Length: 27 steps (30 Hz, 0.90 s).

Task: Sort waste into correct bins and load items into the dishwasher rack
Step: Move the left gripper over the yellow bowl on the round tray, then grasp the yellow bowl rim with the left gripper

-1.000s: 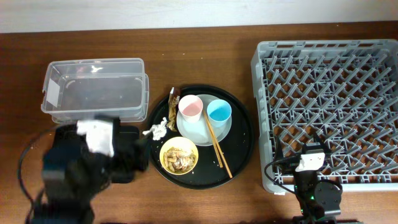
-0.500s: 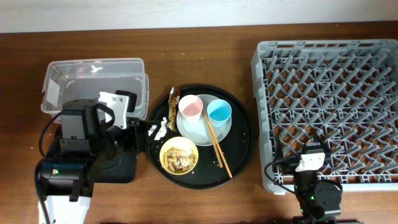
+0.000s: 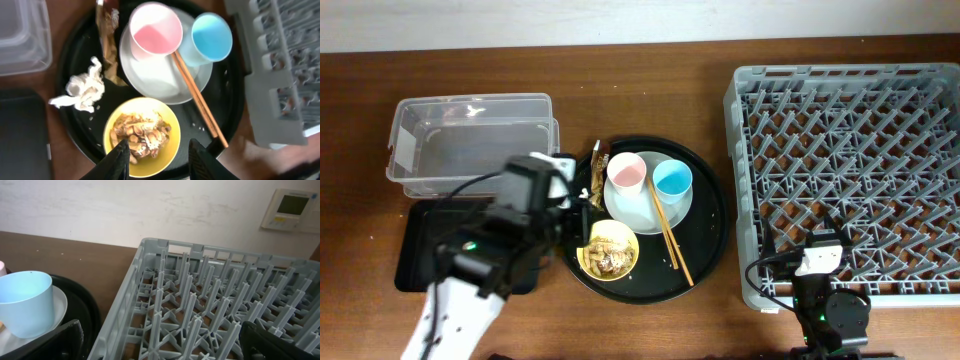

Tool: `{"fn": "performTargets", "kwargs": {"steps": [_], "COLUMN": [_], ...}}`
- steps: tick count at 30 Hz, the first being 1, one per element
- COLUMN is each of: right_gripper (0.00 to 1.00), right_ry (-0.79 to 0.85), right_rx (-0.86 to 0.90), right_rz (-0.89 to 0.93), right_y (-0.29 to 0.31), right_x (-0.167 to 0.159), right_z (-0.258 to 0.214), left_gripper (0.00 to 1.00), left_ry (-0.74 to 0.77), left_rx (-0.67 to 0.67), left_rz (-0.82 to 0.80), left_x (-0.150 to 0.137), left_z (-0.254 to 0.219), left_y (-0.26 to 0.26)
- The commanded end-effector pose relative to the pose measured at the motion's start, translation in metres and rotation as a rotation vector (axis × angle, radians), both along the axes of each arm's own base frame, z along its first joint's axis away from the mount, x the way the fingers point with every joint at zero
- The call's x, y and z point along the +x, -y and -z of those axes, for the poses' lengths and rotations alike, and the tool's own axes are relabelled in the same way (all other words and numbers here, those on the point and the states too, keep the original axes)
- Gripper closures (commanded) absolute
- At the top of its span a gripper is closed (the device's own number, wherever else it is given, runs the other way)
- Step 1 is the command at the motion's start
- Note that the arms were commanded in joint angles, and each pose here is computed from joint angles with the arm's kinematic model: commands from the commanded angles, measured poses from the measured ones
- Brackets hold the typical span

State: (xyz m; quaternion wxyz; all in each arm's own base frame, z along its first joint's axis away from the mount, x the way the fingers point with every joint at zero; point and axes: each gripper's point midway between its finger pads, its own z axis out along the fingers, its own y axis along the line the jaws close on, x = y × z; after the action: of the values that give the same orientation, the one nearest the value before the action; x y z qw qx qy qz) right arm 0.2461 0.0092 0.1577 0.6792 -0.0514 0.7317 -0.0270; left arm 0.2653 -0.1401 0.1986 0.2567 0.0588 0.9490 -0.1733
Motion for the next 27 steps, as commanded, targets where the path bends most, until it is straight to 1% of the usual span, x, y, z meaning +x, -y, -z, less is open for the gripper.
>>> {"fn": "performTargets", "kwargs": {"steps": [1, 3, 4, 5, 10, 15, 24, 27], "right_gripper": [0.02, 0.02, 0.02, 0.02, 0.02, 0.02, 0.02, 0.02], "right_ry": [-0.005, -0.005, -0.005, -0.005, -0.005, -0.005, -0.005, -0.005], "right_rx": [0.004, 0.004, 0.004, 0.004, 0.004, 0.004, 0.004, 0.004], "right_rz": [0.006, 0.006, 0.006, 0.006, 0.006, 0.006, 0.006, 0.006], "right_y": [0.001, 0.001, 0.001, 0.001, 0.001, 0.001, 0.001, 0.001], "right_x": [0.000, 0.000, 0.000, 0.000, 0.000, 0.000, 0.000, 0.000], "right_z": [0.003, 0.003, 0.003, 0.003, 0.003, 0.003, 0.003, 0.003], "left_gripper": [0.63, 0.64, 0.68, 0.69, 0.69, 0.69, 0.69, 0.70], "left_ry": [-0.014, -0.047, -0.061, -0.073, -0.120, -0.195, -0.201, -0.196], "left_rx": [0.094, 0.098, 0.095, 0.092, 0.124, 0.158, 0.195, 0.243], "left_rz": [-0.099, -0.095, -0.094, -0.094, -0.028, -0.030, 0.008, 0.009], "left_x": [0.009, 0.006, 0.005, 0.005, 0.002, -0.005, -0.010, -0.009], "left_z": [0.014, 0.024, 0.028, 0.032, 0.058, 0.084, 0.098, 0.108], "left_y": [0.005, 0.016, 0.022, 0.028, 0.056, 0.069, 0.081, 0.082]}}
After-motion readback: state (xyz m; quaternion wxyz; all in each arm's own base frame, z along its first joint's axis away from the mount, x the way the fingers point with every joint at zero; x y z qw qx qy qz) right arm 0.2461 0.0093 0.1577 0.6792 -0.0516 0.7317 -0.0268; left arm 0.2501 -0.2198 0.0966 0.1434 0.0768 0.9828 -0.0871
